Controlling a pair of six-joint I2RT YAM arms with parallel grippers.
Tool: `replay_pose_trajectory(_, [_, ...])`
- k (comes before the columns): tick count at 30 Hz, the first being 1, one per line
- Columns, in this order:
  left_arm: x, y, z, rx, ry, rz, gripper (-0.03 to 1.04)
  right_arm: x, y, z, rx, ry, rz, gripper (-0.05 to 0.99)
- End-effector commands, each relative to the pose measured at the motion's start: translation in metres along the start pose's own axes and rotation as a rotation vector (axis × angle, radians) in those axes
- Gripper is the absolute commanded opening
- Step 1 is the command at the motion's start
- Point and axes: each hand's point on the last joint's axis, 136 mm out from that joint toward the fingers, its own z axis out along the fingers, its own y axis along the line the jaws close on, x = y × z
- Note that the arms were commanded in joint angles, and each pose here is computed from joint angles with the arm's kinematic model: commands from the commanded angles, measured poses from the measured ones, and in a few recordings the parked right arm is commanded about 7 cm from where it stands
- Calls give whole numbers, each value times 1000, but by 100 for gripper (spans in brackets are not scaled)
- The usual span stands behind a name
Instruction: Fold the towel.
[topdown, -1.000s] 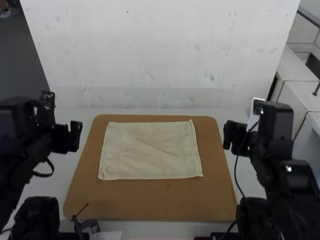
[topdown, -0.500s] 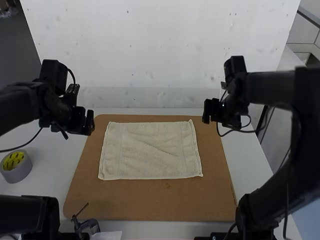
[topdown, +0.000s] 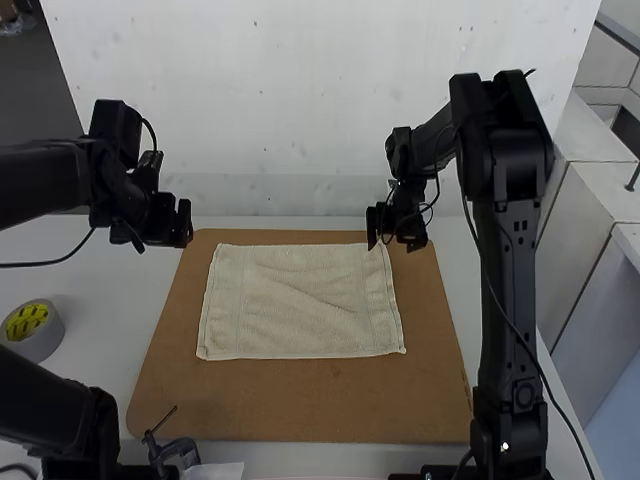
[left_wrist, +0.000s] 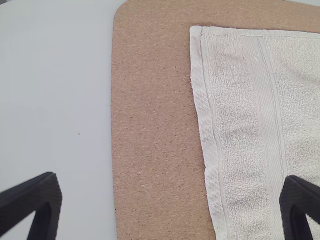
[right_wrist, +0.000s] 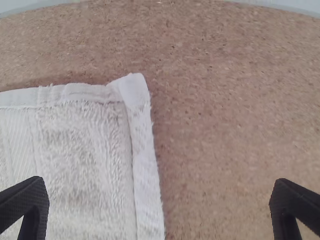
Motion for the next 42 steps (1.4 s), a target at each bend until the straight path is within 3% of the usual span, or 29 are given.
replay_pose_trajectory(1, [-15, -3, -9, 17, -48, -5, 97, -17, 0, 7, 64, -26, -14, 96])
replay_pose_trajectory(3, [-15, -2, -8, 16, -45, -7, 97, -15, -1, 18, 101, -11, -20, 95])
replay_pose_trajectory(6, [-13, -2, -6, 18, -37, -4, 97, -16, 0, 25, 131, -8, -20, 82])
replay_pose_trajectory(7, [-11, -2, -4, 20, -28, -5, 97, -13, -2, 30, 154, 3, -23, 72])
replay_pose_trajectory(8, [-11, -2, -2, 22, -22, -2, 97, -12, -4, 31, 180, 15, -27, 56])
replay_pose_trajectory(10, [-7, -2, 6, 24, 2, -3, 97, -6, -8, 36, 226, 39, -39, 11])
replay_pose_trajectory(11, [-6, -1, 10, 24, 16, -5, 97, -6, -9, 35, 239, 37, -43, 2])
replay_pose_trajectory(21, [-10, -9, 80, 52, 188, -23, 97, 2, -13, 37, 253, 65, -51, 2])
replay_pose_trajectory(24, [-19, -9, 103, 34, 216, -33, 96, 4, -13, 37, 254, 69, -53, 2])
replay_pose_trajectory(29, [-30, -8, 138, -49, 241, 12, 96, 5, -13, 38, 252, 69, -56, 2])
replay_pose_trajectory(35, [-52, -15, 174, -52, 240, -20, 94, 12, -10, 41, 250, 80, -66, 2])
replay_pose_trajectory(42, [-39, -19, 205, -49, 323, -12, 90, 15, -10, 37, 245, 78, -77, 2])
